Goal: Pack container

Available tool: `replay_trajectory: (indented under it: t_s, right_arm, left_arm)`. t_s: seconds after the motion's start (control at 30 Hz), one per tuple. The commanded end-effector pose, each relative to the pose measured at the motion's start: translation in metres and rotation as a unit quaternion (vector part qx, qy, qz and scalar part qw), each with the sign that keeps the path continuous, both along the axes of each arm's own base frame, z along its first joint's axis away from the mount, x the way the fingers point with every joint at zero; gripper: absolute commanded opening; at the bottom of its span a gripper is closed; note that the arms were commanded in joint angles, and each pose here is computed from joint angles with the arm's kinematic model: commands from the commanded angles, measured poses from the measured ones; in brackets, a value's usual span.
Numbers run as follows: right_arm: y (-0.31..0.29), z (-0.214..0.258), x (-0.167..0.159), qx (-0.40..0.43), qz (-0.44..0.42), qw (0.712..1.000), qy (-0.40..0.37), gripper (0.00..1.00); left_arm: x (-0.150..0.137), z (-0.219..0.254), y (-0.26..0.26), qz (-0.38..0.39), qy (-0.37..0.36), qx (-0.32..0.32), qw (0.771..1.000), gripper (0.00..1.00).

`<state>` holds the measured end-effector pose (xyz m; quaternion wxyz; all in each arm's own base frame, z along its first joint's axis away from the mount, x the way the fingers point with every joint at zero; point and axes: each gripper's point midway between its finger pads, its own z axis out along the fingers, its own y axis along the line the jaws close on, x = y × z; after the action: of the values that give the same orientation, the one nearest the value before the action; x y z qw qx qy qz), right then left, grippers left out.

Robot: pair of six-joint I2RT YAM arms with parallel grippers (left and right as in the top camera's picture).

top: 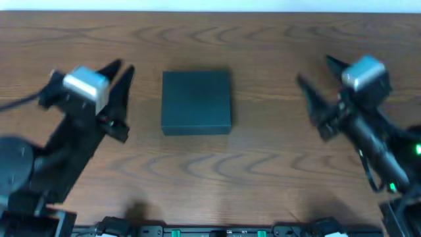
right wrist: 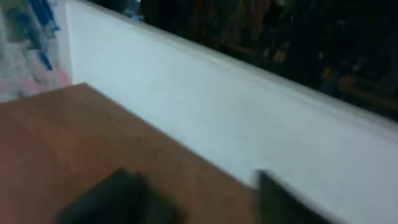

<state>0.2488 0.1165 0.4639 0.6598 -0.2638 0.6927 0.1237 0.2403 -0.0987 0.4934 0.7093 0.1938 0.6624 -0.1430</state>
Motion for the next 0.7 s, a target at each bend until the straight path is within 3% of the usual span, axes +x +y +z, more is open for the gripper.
replay_trajectory:
  t_s: [0.0, 0.1, 0.27, 0.53, 0.67]
  right_arm:
    - [-0.001, -0.018, -0.008, 0.007, -0.001, 0.999, 0.037, 0.99]
    - [-0.004, -0.030, -0.020, 0.000, -0.001, 0.998, 0.061, 0.99]
    - [-0.007, -0.065, -0.031, -0.020, -0.002, 0.991, 0.134, 0.99]
    - [-0.015, -0.119, -0.059, -0.053, -0.004, 0.965, 0.256, 0.99]
    - [-0.018, -0.136, -0.072, -0.065, -0.005, 0.952, 0.298, 0.99]
  left_arm:
    - [-0.009, 0.004, 0.006, 0.007, -0.002, -0.056, 0.998, 0.95]
    - [-0.019, 0.012, 0.007, 0.002, -0.008, -0.083, 0.997, 0.95]
    - [-0.019, -0.001, 0.007, 0.004, 0.018, -0.077, 0.997, 0.95]
    - [-0.025, -0.081, 0.009, 0.018, 0.180, -0.040, 0.983, 0.95]
    - [-0.025, -0.112, 0.027, 0.069, 0.216, 0.024, 0.974, 0.95]
